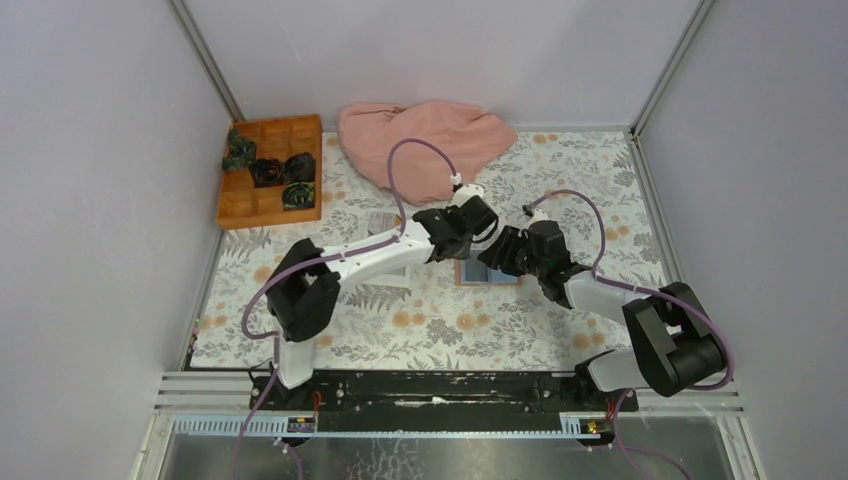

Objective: Put the credit cards into the card holder
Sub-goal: Turn over the card slot in the card holder, then pick up the credit card from the storage box.

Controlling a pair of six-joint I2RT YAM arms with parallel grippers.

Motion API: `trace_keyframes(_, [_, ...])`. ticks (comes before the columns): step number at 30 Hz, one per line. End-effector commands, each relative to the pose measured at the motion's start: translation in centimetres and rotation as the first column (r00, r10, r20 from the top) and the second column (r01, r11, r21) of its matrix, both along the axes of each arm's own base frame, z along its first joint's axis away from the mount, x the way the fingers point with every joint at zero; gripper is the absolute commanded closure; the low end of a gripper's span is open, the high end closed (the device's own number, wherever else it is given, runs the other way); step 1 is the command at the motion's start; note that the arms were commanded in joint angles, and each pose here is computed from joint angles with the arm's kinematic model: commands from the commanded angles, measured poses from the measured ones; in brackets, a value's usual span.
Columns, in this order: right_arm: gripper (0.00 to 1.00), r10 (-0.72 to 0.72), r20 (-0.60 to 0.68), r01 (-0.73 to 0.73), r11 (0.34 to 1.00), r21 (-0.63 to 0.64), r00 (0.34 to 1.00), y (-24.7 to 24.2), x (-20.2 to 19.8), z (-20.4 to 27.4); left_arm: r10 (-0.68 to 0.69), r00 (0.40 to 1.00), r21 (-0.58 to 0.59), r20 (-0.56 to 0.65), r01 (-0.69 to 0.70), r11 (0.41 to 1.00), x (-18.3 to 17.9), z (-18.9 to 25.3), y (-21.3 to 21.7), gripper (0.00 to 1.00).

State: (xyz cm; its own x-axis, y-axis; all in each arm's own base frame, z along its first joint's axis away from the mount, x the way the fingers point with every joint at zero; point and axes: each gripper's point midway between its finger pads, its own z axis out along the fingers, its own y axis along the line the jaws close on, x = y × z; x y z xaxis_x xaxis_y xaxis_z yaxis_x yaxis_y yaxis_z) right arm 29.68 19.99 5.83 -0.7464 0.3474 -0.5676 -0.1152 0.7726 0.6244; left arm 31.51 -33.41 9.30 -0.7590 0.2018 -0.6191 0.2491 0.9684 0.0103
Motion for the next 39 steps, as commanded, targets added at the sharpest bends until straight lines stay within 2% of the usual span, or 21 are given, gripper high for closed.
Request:
trace_keyframes(1, [0.51,0.036,0.065,-0.037,0.999,0.013,0.997,1.1,1.0,2.0,0.088,0.989,0.042,0.123,-0.094,0.995,1.6,4.9,3.4,0.69])
trace_keyframes(12, [0.51,0.052,0.090,-0.054,0.998,0.024,0.995,1.4,0.9,3.0,0.259,0.954,0.095,0.148,-0.275,0.957,4.4,6.2,11.5,0.56])
trace_keyframes(18, [0.51,0.059,0.105,-0.063,0.998,0.027,0.993,1.5,0.9,3.6,0.277,0.951,0.148,0.136,-0.296,0.944,5.6,4.9,12.9,0.42])
trace_keyframes(22, [0.51,0.062,0.116,-0.065,0.998,0.022,0.991,1.4,0.9,3.9,0.275,0.953,0.200,0.128,-0.296,0.934,5.9,4.0,13.3,0.36])
trace_keyframes(39, [0.51,0.056,0.141,-0.055,0.998,-0.007,0.988,1.0,1.2,4.3,0.317,0.942,0.306,0.110,-0.336,0.891,6.7,0.7,15.5,0.37])
